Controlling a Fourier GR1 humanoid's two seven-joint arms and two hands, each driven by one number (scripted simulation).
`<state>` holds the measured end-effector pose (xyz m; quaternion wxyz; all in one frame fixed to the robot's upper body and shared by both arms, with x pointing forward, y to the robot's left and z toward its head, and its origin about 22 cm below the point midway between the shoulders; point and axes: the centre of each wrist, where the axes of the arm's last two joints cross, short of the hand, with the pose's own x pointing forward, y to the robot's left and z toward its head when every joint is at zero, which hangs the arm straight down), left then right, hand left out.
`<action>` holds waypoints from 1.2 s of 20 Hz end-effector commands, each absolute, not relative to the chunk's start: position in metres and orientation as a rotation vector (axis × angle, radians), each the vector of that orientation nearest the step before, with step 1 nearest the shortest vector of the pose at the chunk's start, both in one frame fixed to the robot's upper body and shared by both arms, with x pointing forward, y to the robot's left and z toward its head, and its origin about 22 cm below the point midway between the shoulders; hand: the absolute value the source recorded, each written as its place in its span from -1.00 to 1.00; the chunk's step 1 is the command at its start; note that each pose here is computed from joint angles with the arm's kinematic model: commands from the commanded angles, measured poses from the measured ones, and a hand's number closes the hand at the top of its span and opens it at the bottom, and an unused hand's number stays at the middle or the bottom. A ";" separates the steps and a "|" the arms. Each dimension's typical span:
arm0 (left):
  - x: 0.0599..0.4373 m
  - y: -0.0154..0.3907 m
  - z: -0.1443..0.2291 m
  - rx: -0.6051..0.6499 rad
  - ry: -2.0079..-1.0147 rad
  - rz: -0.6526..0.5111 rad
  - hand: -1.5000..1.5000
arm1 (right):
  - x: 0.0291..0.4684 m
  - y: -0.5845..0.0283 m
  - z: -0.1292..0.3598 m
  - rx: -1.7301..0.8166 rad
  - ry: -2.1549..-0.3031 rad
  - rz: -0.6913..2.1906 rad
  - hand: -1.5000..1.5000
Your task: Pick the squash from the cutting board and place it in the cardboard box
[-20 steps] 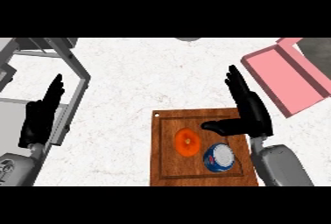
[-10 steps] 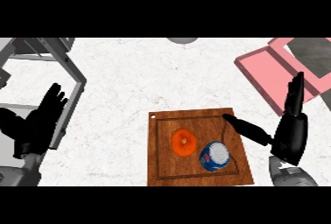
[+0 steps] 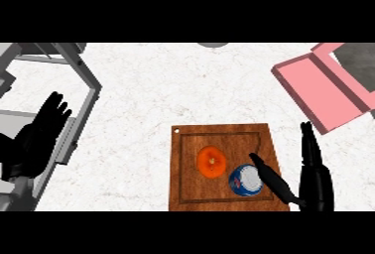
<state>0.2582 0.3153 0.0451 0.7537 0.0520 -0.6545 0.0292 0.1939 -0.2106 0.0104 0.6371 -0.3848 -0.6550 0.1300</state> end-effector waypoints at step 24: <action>0.245 0.322 0.053 0.054 -1.438 0.041 0.00 | 0.200 -0.095 0.110 -0.849 -0.721 0.580 -1.00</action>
